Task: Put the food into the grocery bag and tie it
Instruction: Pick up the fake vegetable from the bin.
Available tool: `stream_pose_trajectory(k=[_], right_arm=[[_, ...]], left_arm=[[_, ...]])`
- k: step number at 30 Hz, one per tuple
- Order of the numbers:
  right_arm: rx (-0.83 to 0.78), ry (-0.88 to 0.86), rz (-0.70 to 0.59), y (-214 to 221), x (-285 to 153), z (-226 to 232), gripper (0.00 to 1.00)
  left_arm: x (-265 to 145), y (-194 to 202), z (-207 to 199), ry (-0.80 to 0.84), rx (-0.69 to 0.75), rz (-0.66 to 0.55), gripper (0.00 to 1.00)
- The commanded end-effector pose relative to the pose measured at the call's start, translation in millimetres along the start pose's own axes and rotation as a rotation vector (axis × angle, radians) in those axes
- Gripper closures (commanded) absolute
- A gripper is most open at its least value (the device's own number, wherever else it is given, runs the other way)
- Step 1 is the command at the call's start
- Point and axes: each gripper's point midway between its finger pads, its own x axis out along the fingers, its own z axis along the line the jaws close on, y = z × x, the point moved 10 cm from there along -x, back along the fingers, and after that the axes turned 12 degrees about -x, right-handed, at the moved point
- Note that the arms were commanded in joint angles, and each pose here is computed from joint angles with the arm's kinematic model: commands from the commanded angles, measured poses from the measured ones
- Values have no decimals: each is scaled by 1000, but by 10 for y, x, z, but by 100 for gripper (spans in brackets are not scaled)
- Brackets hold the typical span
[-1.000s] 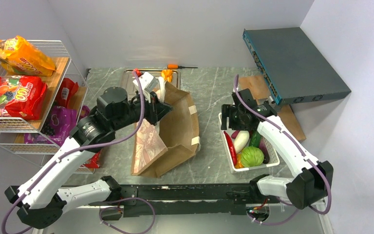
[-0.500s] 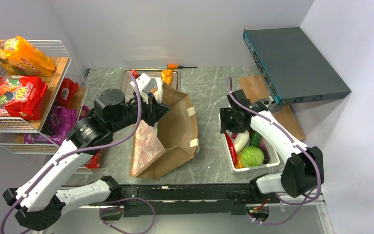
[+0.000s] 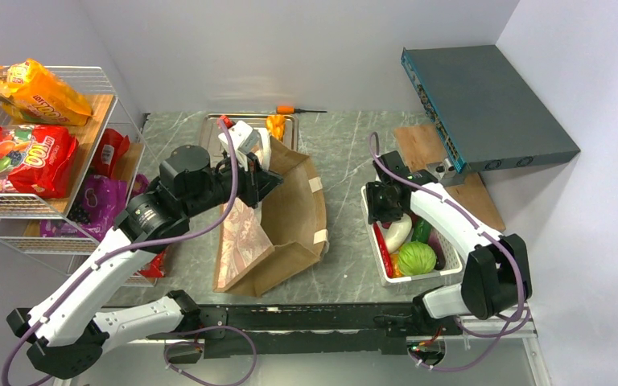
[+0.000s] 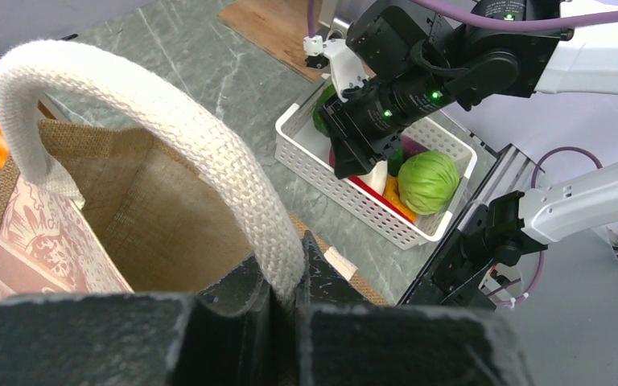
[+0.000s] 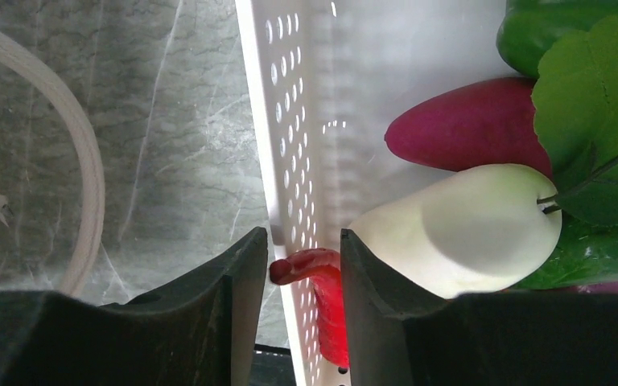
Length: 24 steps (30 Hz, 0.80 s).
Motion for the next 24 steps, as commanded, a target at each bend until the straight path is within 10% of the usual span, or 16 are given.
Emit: stream_pose_trajectory(k=[1, 24], right_arm=[[-26, 0, -53, -100, -19, -11, 58], [-65, 14, -53, -48, -196, -48, 95]], left_arm=[[-34, -170, -66, 30, 28, -88, 100], [-50, -162, -67, 30, 26, -90, 100]])
